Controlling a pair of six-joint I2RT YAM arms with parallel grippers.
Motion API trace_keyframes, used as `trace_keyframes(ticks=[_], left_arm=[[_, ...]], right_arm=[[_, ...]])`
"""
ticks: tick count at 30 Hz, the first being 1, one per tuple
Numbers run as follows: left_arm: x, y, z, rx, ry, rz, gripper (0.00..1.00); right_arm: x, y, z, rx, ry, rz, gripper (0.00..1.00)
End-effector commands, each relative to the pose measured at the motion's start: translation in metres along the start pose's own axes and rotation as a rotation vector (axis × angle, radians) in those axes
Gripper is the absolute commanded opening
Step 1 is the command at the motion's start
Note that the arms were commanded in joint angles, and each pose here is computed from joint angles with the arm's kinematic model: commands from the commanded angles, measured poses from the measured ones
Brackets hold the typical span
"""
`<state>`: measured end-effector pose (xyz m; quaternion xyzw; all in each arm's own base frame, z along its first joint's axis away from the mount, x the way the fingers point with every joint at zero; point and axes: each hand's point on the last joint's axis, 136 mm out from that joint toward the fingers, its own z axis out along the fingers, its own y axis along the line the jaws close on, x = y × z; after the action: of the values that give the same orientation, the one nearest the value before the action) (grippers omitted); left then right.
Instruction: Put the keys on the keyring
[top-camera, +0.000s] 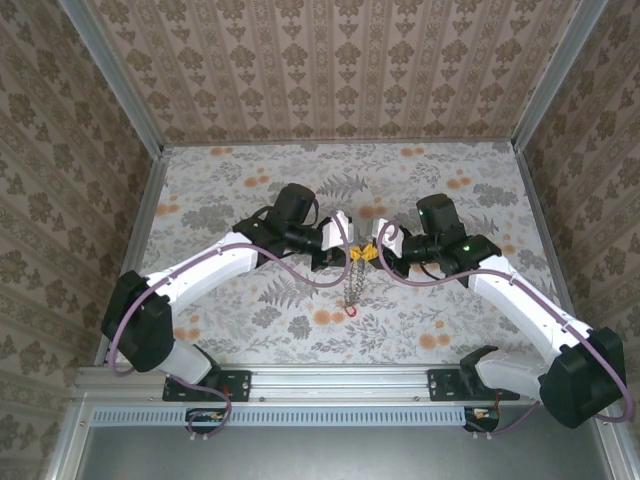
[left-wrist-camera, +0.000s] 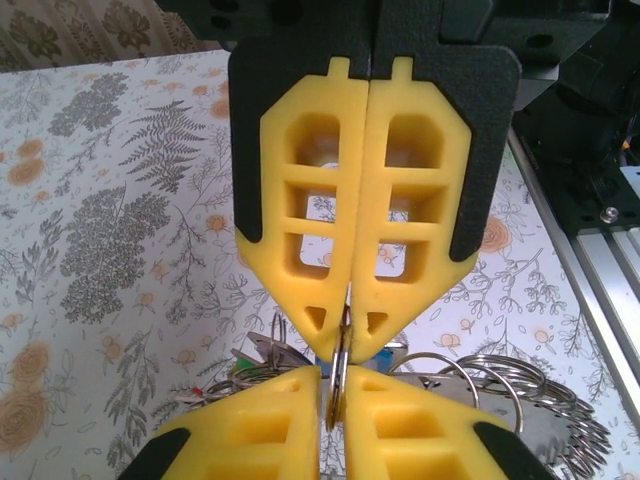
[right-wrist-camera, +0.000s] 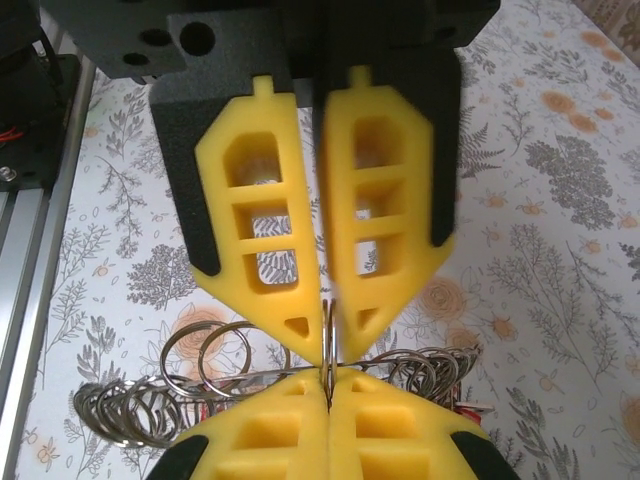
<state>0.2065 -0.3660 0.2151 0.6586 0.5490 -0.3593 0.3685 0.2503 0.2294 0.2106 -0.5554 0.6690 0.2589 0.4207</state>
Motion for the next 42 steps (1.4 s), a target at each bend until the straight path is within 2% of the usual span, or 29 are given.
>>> trace_keyframes(ticks=[1, 2, 8, 14, 17, 20, 22, 23, 29, 33, 38, 42], left_arm=[[-0.007, 0.006, 0.001, -0.015, -0.002, 0.018, 0.04], [-0.006, 0.005, 0.001, -0.014, -0.001, 0.018, 0.01], [-0.012, 0.001, -0.001, 0.009, -0.037, 0.02, 0.0], [-0.03, -0.004, -0.015, 0.069, -0.182, 0.01, 0.0], [-0.033, -0.005, -0.019, 0.088, -0.205, 0.005, 0.0], [-0.032, -0.006, -0.019, 0.094, -0.205, 0.0, 0.0], [-0.027, -0.003, -0.018, 0.079, -0.187, -0.01, 0.01], [-0.026, -0.002, -0.018, 0.066, -0.173, -0.011, 0.07], [0.001, 0.013, -0.008, -0.052, 0.009, 0.0, 0.2], [0.002, 0.017, -0.007, -0.081, 0.043, 0.017, 0.21], [0.001, 0.017, -0.006, -0.085, 0.048, 0.022, 0.19], [-0.001, 0.016, -0.006, -0.077, 0.054, 0.018, 0.09]], right_arm=[[-0.02, -0.002, -0.003, 0.004, -0.059, -0.047, 0.01], [-0.02, -0.002, -0.003, 0.005, -0.059, -0.049, 0.01], [-0.01, -0.006, 0.0, 0.044, -0.043, -0.042, 0.07], [-0.007, -0.007, 0.007, 0.052, -0.089, -0.017, 0.13], [-0.016, -0.007, 0.006, 0.043, -0.135, -0.013, 0.12], [-0.024, -0.006, 0.003, 0.038, -0.158, -0.02, 0.07], [-0.026, -0.007, 0.002, 0.039, -0.155, -0.021, 0.03], [-0.025, -0.007, 0.002, 0.039, -0.147, -0.023, 0.02], [-0.02, -0.008, -0.001, 0.042, -0.064, -0.038, 0.0], [-0.016, -0.008, 0.0, 0.041, -0.011, -0.047, 0.0], [-0.018, -0.006, 0.0, 0.036, -0.013, -0.057, 0.0], [-0.02, -0.005, -0.001, 0.04, -0.01, -0.064, 0.0]])
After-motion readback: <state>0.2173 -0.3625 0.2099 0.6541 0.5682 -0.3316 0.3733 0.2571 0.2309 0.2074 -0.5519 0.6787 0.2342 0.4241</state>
